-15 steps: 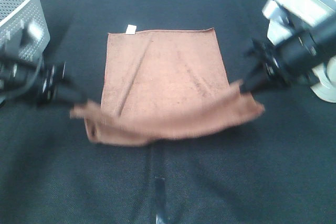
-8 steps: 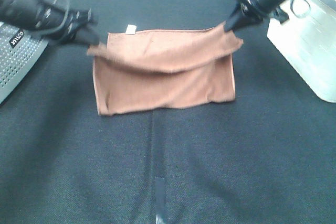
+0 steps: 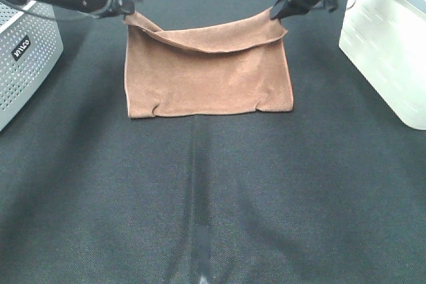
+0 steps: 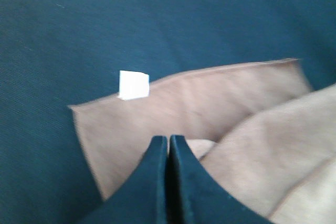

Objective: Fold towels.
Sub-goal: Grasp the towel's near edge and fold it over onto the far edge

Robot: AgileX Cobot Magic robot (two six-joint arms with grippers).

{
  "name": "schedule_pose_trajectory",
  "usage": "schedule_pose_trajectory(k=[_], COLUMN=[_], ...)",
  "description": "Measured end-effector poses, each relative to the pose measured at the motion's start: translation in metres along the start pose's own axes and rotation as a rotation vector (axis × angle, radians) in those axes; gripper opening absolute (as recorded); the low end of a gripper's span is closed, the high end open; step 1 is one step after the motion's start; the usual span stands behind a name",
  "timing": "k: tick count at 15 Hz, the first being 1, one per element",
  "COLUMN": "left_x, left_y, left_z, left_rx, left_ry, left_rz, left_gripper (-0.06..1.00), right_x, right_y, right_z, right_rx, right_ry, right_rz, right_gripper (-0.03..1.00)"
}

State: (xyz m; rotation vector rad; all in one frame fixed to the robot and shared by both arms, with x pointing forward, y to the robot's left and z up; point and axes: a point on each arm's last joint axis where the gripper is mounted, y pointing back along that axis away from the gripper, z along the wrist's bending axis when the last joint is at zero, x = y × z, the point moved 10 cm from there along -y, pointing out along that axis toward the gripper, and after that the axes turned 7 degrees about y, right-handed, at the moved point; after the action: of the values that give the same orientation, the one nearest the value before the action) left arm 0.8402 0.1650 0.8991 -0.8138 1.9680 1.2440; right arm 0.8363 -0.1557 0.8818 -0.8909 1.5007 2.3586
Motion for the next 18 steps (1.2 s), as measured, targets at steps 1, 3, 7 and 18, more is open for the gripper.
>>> schedule_pose_trajectory(k=[1,3,7,18], left_x=[0.002,0.000,0.014,0.053], left_y=[-0.010,-0.029,-0.059,-0.051], left_z=[0.012,0.033,0.038,-0.012], left_rx=[-0.039,-0.115,-0.093,0.142], left_ry=[-0.005,-0.010,-0.007,-0.135], left_rz=[-0.022,-0.084,-0.075,0.170], left_gripper=[0.00,0.00,0.00,0.92], right_x=[0.000,0.002,0.001,0.022], right_y=[-0.011,-0.031,-0.045,-0.011], right_z=[-0.008,-0.022,-0.033,-0.012], right_rx=[0.016,0.048,0.075,0.029], right_ry=[-0.004,0.013,0.062,0.153], right_rz=[-0.024,-0.066,-0.114,0.093], right_gripper=[0.00,0.00,0.00,0.71])
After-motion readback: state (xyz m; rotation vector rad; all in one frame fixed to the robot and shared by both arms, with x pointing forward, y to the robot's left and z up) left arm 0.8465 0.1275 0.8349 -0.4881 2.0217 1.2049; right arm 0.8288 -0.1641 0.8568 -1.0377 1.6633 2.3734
